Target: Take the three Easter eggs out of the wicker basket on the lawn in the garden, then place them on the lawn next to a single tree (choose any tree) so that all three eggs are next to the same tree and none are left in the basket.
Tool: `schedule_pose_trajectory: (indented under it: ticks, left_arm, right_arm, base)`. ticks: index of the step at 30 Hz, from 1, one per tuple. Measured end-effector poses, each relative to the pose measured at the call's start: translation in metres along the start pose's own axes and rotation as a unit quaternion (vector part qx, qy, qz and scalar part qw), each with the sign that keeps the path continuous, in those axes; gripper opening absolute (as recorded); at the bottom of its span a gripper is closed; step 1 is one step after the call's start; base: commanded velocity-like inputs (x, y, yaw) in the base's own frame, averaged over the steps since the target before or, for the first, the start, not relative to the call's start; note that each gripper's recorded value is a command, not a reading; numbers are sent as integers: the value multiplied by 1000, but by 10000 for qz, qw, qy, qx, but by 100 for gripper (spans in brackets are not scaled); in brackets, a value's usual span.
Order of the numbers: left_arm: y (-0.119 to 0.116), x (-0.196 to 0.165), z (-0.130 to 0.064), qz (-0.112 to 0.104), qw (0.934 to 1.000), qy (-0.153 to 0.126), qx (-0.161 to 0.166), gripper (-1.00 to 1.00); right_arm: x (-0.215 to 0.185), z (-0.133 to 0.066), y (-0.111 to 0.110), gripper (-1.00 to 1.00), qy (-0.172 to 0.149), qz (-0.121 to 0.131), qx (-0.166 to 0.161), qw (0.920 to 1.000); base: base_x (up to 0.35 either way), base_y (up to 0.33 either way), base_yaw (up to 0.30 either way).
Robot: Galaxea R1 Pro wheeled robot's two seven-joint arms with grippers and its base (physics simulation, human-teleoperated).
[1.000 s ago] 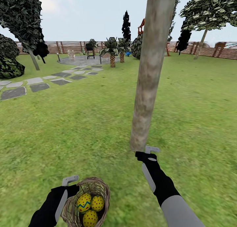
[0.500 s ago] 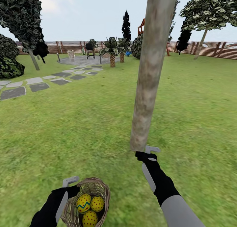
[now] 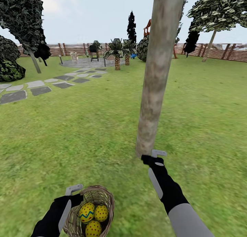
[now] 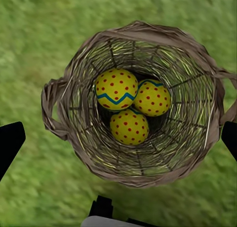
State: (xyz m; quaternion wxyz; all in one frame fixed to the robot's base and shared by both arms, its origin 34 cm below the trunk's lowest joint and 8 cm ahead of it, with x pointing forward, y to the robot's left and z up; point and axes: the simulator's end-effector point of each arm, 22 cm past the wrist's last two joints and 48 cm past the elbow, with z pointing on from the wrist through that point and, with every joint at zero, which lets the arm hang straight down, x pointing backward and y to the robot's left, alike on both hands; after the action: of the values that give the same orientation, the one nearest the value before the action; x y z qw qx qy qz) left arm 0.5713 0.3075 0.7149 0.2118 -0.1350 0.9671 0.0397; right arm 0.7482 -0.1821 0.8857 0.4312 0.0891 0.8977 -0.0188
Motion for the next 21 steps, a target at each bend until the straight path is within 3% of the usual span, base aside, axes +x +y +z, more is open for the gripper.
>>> schedule_pose_trajectory:
  ticks: [7,21]
  left_arm:
    - [-1,2,7,7,10000,25,-2,100]
    - [-18,23,33,36,9990,406,183,100]
  right_arm:
    - [-5,3,1,100,-96,33,-21,9999]
    - [-6,12,6,100,-196,13,-70,9998]
  base:
    - [0,0,0]
    - [0,0,0]
